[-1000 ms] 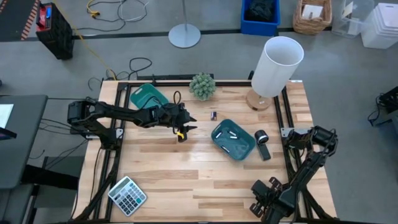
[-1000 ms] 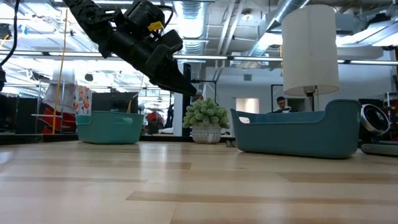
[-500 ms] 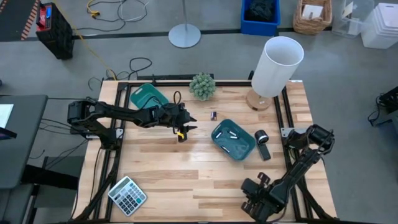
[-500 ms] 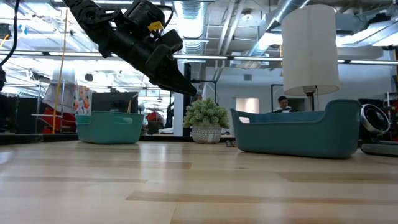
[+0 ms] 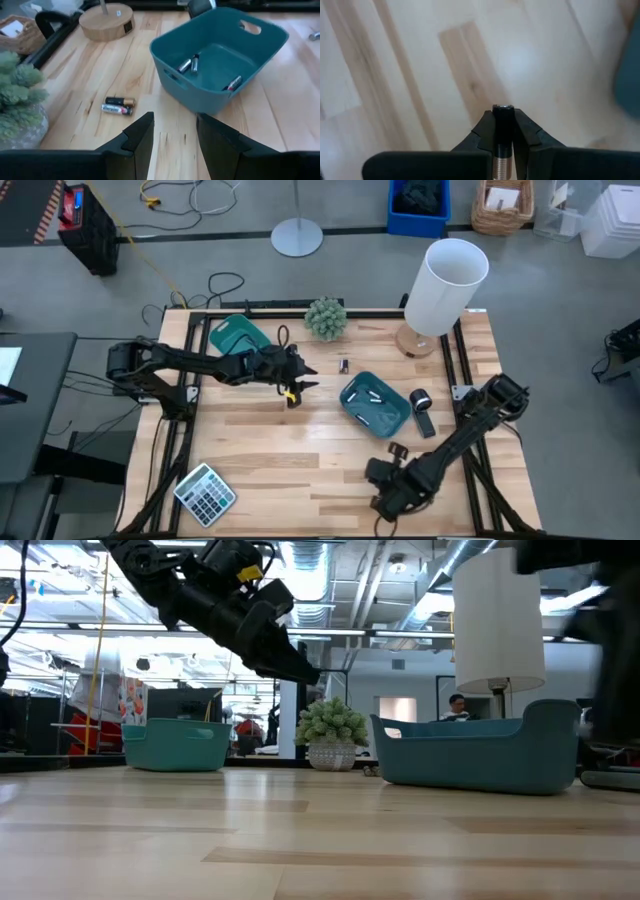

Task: Sort batteries
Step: Put the black battery into the green bin

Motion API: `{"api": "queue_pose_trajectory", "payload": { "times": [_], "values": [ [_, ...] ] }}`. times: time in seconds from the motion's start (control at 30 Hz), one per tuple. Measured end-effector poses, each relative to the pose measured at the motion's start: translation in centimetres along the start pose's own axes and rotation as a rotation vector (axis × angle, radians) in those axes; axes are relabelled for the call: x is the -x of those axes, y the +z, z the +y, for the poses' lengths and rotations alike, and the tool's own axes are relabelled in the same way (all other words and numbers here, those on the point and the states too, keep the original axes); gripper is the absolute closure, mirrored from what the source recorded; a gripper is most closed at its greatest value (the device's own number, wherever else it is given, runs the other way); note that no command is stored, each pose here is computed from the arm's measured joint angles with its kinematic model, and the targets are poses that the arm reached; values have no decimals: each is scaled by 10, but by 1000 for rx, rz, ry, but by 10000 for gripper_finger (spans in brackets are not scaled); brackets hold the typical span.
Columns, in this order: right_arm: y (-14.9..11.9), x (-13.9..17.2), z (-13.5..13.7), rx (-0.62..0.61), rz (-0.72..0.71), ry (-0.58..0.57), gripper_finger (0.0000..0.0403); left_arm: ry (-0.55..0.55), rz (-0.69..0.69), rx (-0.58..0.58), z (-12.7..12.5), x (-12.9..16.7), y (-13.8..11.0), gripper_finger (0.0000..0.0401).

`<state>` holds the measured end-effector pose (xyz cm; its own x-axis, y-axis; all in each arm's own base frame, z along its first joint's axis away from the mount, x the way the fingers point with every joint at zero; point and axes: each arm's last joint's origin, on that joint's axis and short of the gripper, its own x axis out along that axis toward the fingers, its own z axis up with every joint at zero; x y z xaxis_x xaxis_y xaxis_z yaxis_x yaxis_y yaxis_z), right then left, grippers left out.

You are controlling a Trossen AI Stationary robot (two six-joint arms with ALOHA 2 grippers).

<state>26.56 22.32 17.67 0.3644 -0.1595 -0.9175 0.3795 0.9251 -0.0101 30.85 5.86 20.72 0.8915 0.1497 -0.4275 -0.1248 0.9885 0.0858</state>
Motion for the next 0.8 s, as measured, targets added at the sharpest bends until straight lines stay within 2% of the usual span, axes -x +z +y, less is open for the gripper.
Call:
{"api": "queue_pose_trajectory", "payload": {
  "times": [0.43, 0.57, 0.8],
  "values": [
    [73, -25, -30, 187, -118, 39, 361, 7, -65, -14, 2, 42, 25, 258],
    [97, -31, -42, 224, -179, 46, 361, 13, -103, -22, 1, 62, 22, 258],
    [141, -39, -66, 250, -351, 61, 361, 107, -201, -21, 5, 105, 18, 258]
  ]
}}
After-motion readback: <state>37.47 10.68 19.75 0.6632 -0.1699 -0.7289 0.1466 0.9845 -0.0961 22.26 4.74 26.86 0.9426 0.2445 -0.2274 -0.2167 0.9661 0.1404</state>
